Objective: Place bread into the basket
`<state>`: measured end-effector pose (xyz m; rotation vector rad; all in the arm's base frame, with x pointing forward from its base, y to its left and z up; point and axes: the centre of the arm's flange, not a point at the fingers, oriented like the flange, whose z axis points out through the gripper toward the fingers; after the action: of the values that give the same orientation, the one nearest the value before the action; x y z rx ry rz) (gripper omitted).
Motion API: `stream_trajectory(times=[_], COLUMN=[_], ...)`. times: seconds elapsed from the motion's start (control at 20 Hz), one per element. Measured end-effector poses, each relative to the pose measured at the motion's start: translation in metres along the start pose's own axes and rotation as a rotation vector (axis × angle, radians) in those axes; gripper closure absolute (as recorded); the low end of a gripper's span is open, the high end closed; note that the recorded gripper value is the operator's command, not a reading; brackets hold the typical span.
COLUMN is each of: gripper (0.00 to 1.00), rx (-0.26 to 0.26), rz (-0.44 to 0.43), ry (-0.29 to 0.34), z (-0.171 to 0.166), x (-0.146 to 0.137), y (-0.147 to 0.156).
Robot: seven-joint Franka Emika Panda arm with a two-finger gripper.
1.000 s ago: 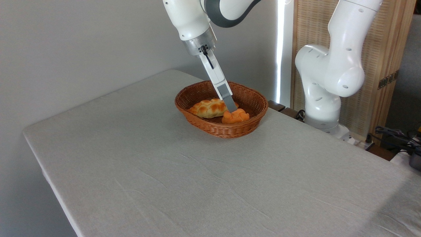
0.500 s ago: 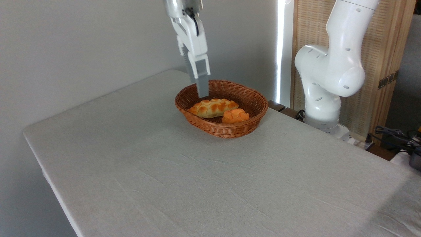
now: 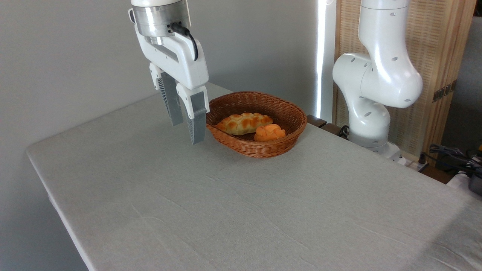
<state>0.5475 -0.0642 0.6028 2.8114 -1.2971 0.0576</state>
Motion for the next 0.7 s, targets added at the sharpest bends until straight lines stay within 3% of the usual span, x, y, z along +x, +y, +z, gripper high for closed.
stream_trajectory(times=[0.7], gripper=[0.00], rx=[0.007], rz=[-0.034], ry=[0.009], z=[-0.0043], x=[0.0040], y=[-0.0068])
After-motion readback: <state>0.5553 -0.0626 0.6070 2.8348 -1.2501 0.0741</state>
